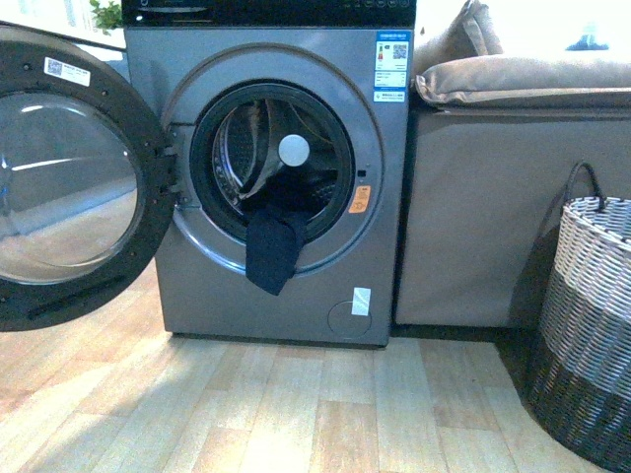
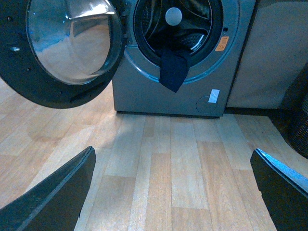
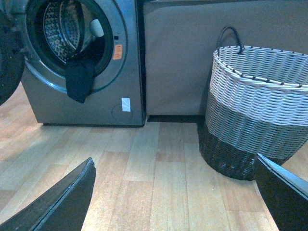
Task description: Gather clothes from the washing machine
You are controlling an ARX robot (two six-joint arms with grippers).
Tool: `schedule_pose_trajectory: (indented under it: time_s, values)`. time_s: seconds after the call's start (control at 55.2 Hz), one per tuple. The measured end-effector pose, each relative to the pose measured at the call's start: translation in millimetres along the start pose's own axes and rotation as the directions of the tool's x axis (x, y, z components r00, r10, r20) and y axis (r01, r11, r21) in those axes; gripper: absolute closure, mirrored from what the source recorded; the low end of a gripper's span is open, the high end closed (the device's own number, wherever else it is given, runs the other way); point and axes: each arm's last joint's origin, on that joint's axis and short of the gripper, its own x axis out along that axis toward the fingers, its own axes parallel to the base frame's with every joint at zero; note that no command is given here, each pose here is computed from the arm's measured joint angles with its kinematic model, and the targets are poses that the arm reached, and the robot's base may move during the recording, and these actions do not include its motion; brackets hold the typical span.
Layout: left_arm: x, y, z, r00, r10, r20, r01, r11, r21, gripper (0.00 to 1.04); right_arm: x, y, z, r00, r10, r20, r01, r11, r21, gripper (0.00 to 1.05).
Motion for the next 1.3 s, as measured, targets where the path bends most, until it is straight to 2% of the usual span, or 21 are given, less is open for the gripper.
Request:
schedule_pose_trajectory:
  time_s: [1.305]
  values:
    - [0.0,0.0,-0.1,1.0,0.0,-0.001,0.0,1.0,0.0,0.07,0.0,0.0,0.1,1.0,0.002,0.002,-0.002,1.0,0.0,0.07]
